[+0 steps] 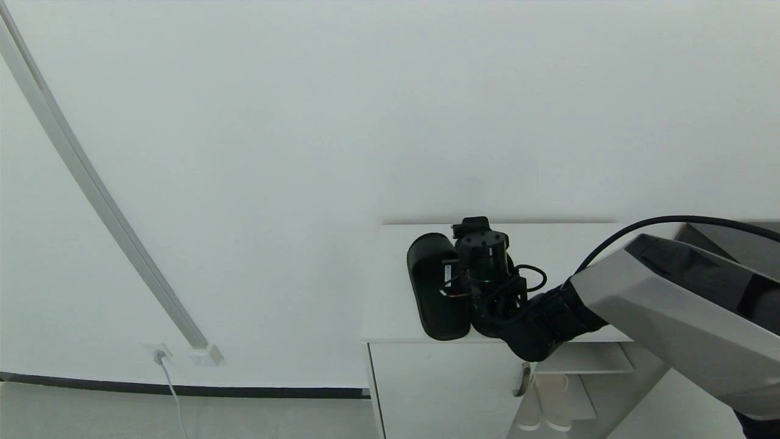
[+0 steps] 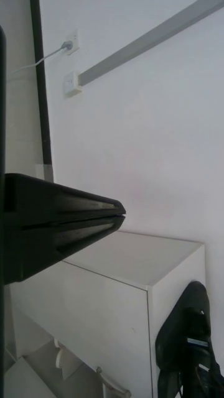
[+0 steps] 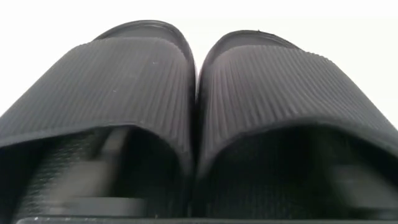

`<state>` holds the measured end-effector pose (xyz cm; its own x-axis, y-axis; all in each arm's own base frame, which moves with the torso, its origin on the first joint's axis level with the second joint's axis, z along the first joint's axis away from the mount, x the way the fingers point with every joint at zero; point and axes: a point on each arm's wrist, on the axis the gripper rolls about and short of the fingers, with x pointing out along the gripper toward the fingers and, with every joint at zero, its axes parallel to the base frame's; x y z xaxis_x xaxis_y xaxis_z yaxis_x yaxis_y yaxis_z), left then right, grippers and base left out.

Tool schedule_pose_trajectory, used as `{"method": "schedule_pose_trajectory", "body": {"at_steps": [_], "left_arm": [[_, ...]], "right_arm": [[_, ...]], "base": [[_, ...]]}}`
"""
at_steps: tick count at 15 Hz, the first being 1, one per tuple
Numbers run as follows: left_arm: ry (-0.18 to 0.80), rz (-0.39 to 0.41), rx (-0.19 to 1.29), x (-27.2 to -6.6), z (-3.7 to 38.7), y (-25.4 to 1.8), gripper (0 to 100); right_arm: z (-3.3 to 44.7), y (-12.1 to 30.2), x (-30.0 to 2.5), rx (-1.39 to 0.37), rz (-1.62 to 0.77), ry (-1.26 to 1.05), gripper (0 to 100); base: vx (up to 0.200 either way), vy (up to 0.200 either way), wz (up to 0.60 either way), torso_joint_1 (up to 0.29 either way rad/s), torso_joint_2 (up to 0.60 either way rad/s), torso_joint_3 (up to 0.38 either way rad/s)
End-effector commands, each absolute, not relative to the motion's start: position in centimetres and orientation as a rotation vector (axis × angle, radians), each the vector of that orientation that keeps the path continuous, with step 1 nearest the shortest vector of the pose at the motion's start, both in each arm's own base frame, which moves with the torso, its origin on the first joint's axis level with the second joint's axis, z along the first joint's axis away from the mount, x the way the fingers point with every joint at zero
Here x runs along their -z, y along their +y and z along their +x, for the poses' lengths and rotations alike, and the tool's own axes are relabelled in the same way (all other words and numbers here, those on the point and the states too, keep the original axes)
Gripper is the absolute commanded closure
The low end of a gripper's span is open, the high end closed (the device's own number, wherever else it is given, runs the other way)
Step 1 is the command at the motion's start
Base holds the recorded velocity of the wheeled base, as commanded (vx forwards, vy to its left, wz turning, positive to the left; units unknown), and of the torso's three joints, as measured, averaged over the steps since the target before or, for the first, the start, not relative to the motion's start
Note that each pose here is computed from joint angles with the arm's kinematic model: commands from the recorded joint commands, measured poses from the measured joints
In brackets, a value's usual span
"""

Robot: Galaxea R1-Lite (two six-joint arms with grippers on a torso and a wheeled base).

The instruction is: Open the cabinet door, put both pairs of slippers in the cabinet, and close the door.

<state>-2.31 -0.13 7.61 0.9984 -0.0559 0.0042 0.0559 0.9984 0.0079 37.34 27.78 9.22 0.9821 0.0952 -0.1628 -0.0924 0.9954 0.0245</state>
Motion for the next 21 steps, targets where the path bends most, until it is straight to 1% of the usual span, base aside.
{"method": "schedule_pose_trajectory", "body": {"at_steps": [1,6,9,11,12,13,15,17,19,21], "left_arm": [[-0.003,0.008,0.055,-7.6,-2.3,-0.1,100],[-0.003,0.008,0.055,-7.6,-2.3,-0.1,100],[-0.003,0.008,0.055,-7.6,-2.3,-0.1,100],[-0.003,0.009,0.058,-7.6,-2.3,-0.1,100],[-0.003,0.009,0.058,-7.6,-2.3,-0.1,100],[-0.003,0.009,0.058,-7.6,-2.3,-0.1,100],[-0.003,0.008,0.055,-7.6,-2.3,-0.1,100],[-0.003,0.008,0.055,-7.6,-2.3,-0.1,100],[-0.003,0.008,0.055,-7.6,-2.3,-0.1,100],[-0.003,0.008,0.055,-7.6,-2.3,-0.1,100]], "right_arm": [[37.3,27.9,-9.1,-0.097,0.016,0.166,100],[37.2,27.8,-9.4,-0.095,0.02,0.161,100],[36.0,26.9,-12.5,-0.124,0.047,0.125,100],[33.7,25.3,-14.6,-0.221,0.049,0.13,100],[33.0,24.8,-15.0,-0.244,0.047,0.135,100],[30.6,23.2,-16.1,-0.31,0.044,0.152,100],[26.9,20.7,-16.9,-0.417,0.01,0.181,100],[23.4,19.1,-17.0,-0.481,-0.026,0.201,100],[20.3,18.5,-17.2,-0.539,-0.032,0.204,100],[18.6,18.4,-17.2,-0.576,-0.029,0.209,100]], "base": [[0.0,0.0,0.0,0.0,0.0,0.0],[0.0,0.0,0.0,0.0,0.0,0.0],[0.0,0.0,0.0,0.0,0.0,0.0],[0.0,0.0,0.0,0.0,0.0,0.0],[0.0,0.0,0.0,0.0,0.0,0.0],[0.0,0.0,0.0,0.0,0.0,0.0],[0.0,0.0,0.0,0.0,0.0,0.0],[0.0,0.0,0.0,0.0,0.0,0.0],[0.0,0.0,0.0,0.0,0.0,0.0],[0.0,0.0,0.0,0.0,0.0,0.0]]}}
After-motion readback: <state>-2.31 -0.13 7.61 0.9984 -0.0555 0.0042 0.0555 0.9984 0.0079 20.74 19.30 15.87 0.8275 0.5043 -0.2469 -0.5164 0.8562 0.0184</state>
